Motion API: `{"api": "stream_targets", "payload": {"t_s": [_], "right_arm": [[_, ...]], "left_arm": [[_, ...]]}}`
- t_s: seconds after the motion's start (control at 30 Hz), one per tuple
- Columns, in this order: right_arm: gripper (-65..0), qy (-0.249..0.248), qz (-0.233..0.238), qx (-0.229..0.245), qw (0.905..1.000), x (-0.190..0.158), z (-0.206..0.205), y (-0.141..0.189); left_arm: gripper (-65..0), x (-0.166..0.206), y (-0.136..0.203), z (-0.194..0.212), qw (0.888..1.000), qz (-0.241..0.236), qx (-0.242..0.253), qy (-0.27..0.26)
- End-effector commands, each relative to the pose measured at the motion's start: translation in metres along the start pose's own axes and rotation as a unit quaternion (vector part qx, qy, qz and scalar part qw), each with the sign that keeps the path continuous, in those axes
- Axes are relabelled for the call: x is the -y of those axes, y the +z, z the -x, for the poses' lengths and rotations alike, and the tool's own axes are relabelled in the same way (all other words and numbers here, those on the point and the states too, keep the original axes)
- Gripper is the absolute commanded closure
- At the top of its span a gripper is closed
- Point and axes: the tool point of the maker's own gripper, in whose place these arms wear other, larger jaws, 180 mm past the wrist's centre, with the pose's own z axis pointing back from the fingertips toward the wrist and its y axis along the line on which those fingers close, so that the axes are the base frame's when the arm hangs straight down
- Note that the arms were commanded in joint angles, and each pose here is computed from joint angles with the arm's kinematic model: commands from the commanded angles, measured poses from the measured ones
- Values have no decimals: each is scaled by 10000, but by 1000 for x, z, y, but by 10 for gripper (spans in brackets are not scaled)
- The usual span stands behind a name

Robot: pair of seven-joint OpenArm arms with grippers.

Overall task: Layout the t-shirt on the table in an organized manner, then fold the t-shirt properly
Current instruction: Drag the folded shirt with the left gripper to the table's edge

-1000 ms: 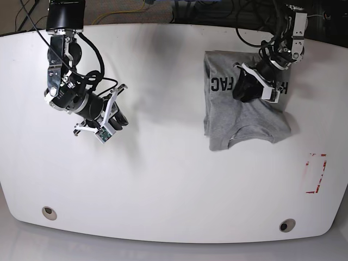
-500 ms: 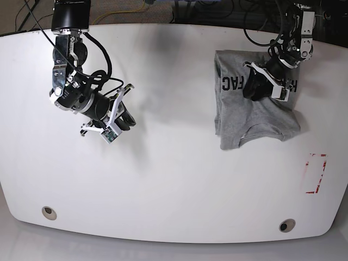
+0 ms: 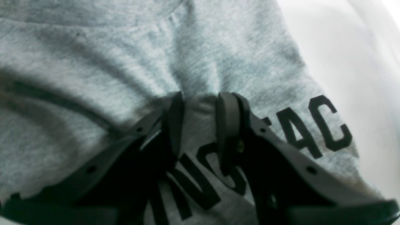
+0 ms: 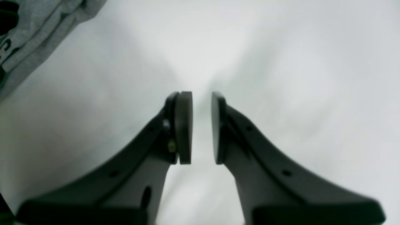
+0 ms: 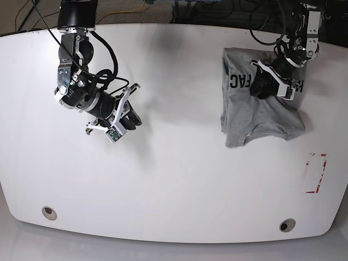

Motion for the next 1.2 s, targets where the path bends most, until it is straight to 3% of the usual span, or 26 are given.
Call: {"api": "stream_targets", "payload": {"t_s": [0.0, 0.17, 0.47, 0.6, 0.9, 1.17], "right_arm": [[-95, 94, 65, 252, 9996, 6, -16, 5], [-95, 88, 78, 276, 9995, 7, -17, 6], [-95, 169, 117, 331, 9992, 8, -22, 10], [-95, 231, 151, 358, 9990, 8, -25, 12], [-95, 229, 144, 362, 9990, 7, -25, 12], [-95, 186, 113, 347, 9992, 4, -22, 11]], "left_arm": [[-176, -46, 38, 91, 9717, -865, -2147, -479], [-176, -72, 57, 88, 9682, -1127, -2178, -488], [-176, -100, 83, 79, 9715, -991, -2110, -425], [-176, -127, 106, 87, 9639, -1101, -2375, -497], [-176, -168, 126, 71, 9562, -1393, -2481, -692], [-176, -193, 126, 34, 9557, -1618, -2277, -926]]}}
